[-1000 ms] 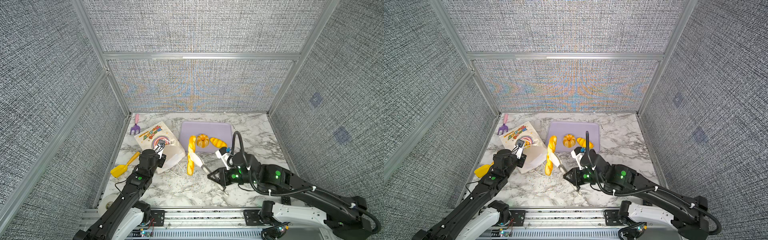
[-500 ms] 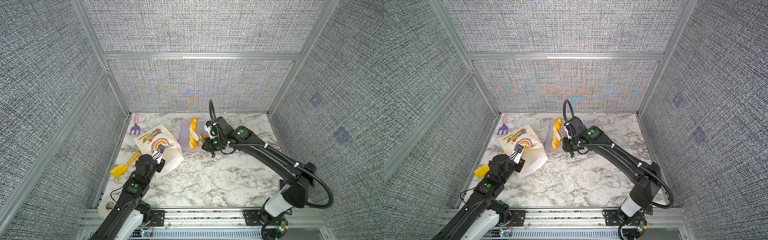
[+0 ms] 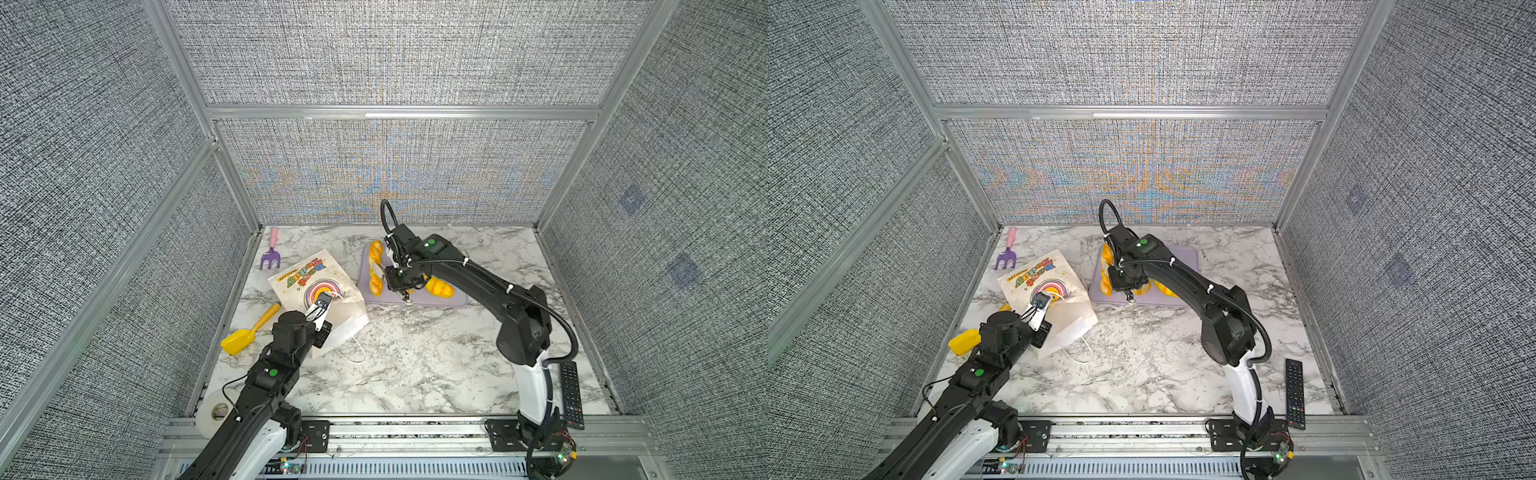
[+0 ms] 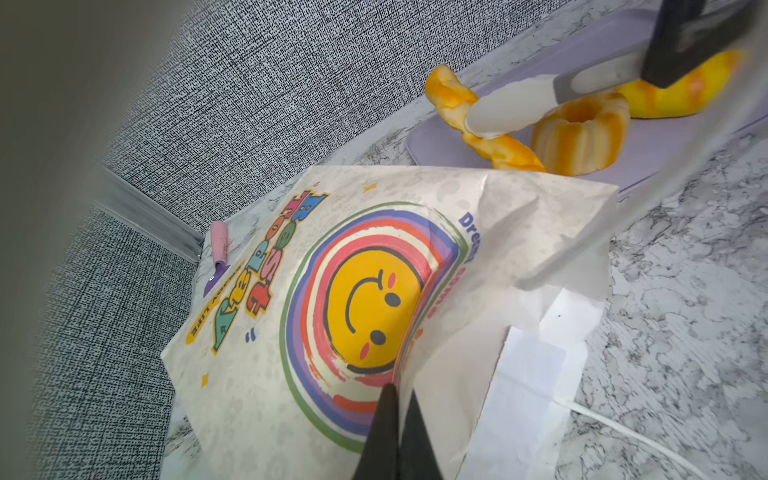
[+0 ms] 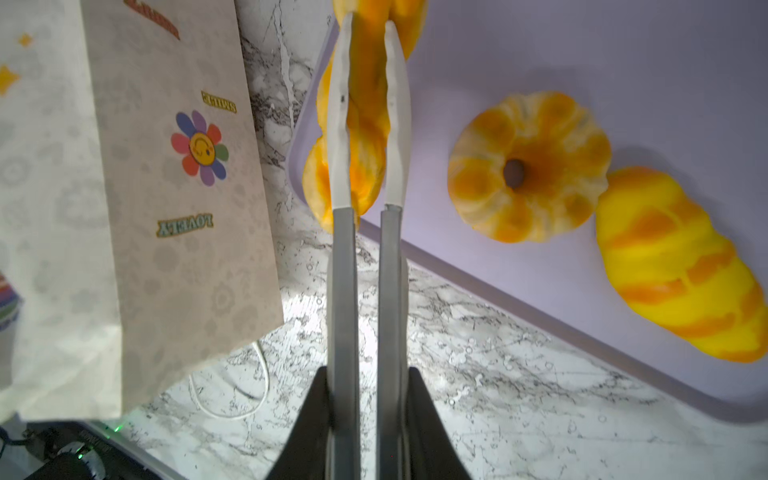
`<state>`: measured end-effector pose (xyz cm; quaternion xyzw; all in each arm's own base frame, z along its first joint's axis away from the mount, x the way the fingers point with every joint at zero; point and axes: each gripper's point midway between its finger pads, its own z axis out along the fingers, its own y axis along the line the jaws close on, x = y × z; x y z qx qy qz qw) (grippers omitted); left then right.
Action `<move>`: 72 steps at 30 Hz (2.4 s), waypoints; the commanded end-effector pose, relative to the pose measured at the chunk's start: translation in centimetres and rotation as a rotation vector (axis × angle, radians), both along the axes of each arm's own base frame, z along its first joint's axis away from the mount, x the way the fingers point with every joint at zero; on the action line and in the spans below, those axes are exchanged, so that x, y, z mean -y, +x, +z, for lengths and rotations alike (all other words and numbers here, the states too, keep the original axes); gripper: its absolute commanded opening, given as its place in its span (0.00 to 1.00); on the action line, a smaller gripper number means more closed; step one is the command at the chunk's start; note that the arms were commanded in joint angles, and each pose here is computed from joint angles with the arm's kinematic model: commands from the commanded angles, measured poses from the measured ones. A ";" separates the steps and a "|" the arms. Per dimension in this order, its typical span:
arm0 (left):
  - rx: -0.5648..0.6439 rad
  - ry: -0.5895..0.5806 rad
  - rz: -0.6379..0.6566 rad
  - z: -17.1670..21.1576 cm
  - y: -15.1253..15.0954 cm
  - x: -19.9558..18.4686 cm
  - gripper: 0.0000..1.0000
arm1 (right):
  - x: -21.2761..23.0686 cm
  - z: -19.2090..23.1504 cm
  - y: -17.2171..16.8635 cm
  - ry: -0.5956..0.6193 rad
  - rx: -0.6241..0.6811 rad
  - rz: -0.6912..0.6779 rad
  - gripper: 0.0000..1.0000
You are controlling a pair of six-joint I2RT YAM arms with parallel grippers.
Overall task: Take the fake bread out of the paper bag
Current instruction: 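Carry the braided bread onto the lavender tray and open the tongs, then swing the open tongs from the tray back into the paper bag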
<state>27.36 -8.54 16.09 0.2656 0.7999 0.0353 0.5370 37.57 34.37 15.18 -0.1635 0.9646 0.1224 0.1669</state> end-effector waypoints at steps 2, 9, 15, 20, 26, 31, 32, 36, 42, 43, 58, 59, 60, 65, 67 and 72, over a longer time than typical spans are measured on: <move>0.018 -0.019 -0.002 0.5 0.2 0.2 0.00 | 0.8 -1.6 0.7 -0.100 -0.020 0.001 0.00; 0.017 -0.018 -0.003 0.4 0.2 0.2 0.00 | 0.9 -3.9 1.1 -0.132 -0.044 -0.017 0.00; 0.012 -0.018 -0.007 0.2 0.2 0.3 0.00 | 0.0 -2.9 1.0 -0.057 -0.033 -0.014 0.29; 0.007 -0.022 -0.012 0.1 0.2 0.4 0.00 | 0.1 -1.4 1.4 -0.022 -0.012 -0.028 0.36; -0.001 -0.024 -0.021 -0.1 0.2 0.6 0.00 | 0.7 -0.9 1.8 -0.014 -0.009 -0.043 0.40; -0.001 -0.022 -0.022 -0.1 0.2 0.6 0.00 | 0.4 -0.5 1.8 0.030 -0.015 -0.047 0.41; -0.002 -0.022 -0.021 -0.1 0.2 0.6 0.00 | 0.3 -0.4 1.8 0.043 -0.016 -0.050 0.42; -0.001 -0.022 -0.021 -0.1 0.2 0.6 0.00 | 0.4 1.1 1.8 0.096 0.001 -0.063 0.42; -0.004 -0.025 -0.032 -0.2 0.1 0.8 0.00 | 1.7 5.9 -0.5 0.203 0.064 -0.062 0.40; -0.003 -0.028 -0.037 -0.1 0.1 0.8 0.00 | 2.1 6.3 -1.3 0.226 0.067 -0.060 0.39; -0.009 -0.057 -0.010 0.1 0.6 0.8 0.00 | 3.3 4.4 -20.5 0.645 -0.083 -0.058 0.35; -0.007 -0.058 -0.008 0.2 0.6 0.8 0.00 | 2.3 4.4 -21.1 0.669 -0.094 -0.039 0.36; -0.006 -0.060 -0.010 0.3 0.7 0.9 0.00 | 1.6 4.2 -21.4 0.686 -0.103 -0.029 0.36; -0.009 -0.050 -0.009 0.9 1.0 0.9 0.00 | -2.7 3.4 -21.0 0.755 -0.130 0.022 0.36; -0.011 -0.035 -0.007 1.1 1.0 0.8 0.00 | -4.2 3.5 -20.3 0.787 -0.131 0.031 0.36; -0.005 -0.018 0.005 1.3 1.0 0.4 0.00 | -7.5 3.4 -17.6 0.802 -0.092 0.038 0.39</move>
